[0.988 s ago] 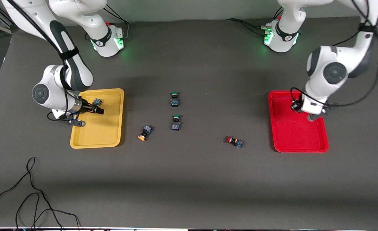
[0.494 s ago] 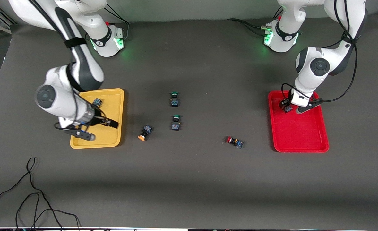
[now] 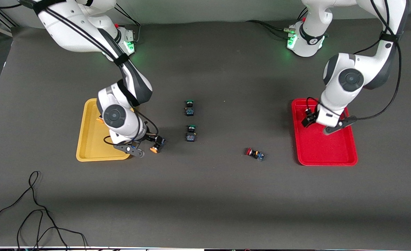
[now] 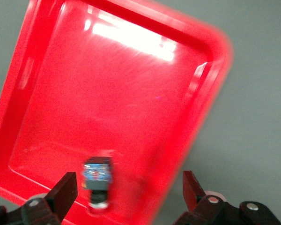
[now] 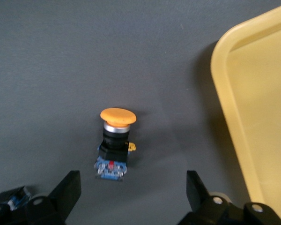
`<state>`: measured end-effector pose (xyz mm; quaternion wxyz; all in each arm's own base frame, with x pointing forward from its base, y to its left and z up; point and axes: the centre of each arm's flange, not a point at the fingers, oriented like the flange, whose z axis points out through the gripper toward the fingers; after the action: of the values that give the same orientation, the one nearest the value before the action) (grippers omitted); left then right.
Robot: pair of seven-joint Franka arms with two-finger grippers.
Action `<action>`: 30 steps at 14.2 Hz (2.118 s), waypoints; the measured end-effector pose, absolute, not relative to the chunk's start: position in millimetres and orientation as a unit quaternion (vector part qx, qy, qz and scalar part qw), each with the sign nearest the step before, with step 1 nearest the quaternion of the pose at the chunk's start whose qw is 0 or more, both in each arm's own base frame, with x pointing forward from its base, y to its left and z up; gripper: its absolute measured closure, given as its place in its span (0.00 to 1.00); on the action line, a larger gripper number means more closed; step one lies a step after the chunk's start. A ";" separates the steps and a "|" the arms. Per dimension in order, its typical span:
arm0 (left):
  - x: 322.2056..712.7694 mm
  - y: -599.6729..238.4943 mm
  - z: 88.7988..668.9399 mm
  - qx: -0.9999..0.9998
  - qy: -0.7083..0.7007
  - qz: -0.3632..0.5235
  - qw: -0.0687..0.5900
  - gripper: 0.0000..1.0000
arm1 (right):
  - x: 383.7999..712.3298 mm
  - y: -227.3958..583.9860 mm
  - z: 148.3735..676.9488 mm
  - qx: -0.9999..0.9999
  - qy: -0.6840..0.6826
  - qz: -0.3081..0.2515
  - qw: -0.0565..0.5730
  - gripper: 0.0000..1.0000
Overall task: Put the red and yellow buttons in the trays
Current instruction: 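Grasp another yellow button with the right gripper while the left gripper grasps a red one, then place the yellow button in the yellow tray while the left gripper lifts the red button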
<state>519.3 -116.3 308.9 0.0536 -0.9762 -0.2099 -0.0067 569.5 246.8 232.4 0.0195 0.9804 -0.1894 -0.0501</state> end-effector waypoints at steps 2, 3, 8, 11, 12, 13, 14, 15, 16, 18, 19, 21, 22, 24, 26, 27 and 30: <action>559.7 -171.8 333.8 -0.975 -0.218 0.006 0.047 0.00 | 569.3 247.3 212.9 0.980 -0.193 -0.051 0.017 0.00; 579.0 -194.9 335.6 -0.973 -0.227 0.013 0.039 0.00 | 569.2 248.2 204.2 0.979 -0.198 -0.050 0.015 0.00; 633.8 -286.6 256.8 -0.940 -0.342 0.021 0.009 0.00 | 562.3 258.2 175.2 0.978 -0.205 -0.044 0.004 0.03; 638.1 -312.9 215.8 -0.903 -0.428 0.008 -0.018 0.00 | 559.4 257.7 168.9 0.978 -0.205 -0.042 0.001 0.26; 640.1 -313.1 210.6 -0.890 -0.455 0.005 -0.024 0.00 | 559.7 257.7 169.4 0.978 -0.205 -0.041 0.001 0.37; 641.3 -312.0 207.4 -0.881 -0.473 0.005 -0.025 0.00 | 560.8 257.8 170.9 0.978 -0.205 -0.040 0.000 0.50; 641.3 -311.0 205.5 -0.876 -0.482 0.006 -0.023 0.00 | 562.5 257.6 174.0 0.978 -0.205 -0.037 -0.001 0.59; 640.3 -310.3 203.3 -0.874 -0.486 0.008 -0.020 0.00 | 565.6 256.8 181.2 0.978 -0.206 -0.033 -0.003 0.59; 637.7 -309.4 199.0 -0.874 -0.486 0.012 -0.014 0.00 | 570.7 254.5 194.5 0.978 -0.206 -0.029 -0.002 0.59; 630.0 -307.1 184.7 -0.874 -0.486 0.021 -0.002 0.00 | 584.4 240.5 242.4 0.979 -0.203 -0.033 0.013 0.59; 626.1 -305.9 178.0 -0.874 -0.485 0.025 0.004 0.00 | 590.2 227.6 270.1 0.979 -0.200 -0.034 0.021 0.59; 620.3 -304.0 170.1 -0.874 -0.484 0.030 0.012 0.02 | 598.1 187.4 311.4 0.981 -0.187 -0.030 0.034 0.59; 619.9 -303.9 169.7 -0.875 -0.483 0.030 0.012 0.04 | 600.0 162.5 317.7 0.983 -0.177 -0.031 0.041 0.59; 621.8 -304.6 174.7 -0.877 -0.480 0.023 0.011 0.24 | 597.8 112.8 303.9 0.984 -0.163 -0.046 0.046 0.59; 623.3 -305.3 178.5 -0.880 -0.475 0.017 0.011 0.48 | 586.6 74.2 273.1 0.986 -0.153 -0.064 0.031 0.59; 623.8 -305.1 179.4 -0.883 -0.469 0.016 0.014 0.60 | 579.3 60.4 256.2 0.986 -0.148 -0.067 0.026 0.59; 622.3 -301.1 181.2 -0.899 -0.437 0.026 0.036 0.67 | 557.9 47.4 214.2 0.986 -0.149 -0.078 0.020 0.59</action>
<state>622.3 -301.1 181.2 0.0355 -0.8986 -0.4365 0.0264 557.9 47.4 214.2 0.0197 0.9855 -0.1493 -0.0776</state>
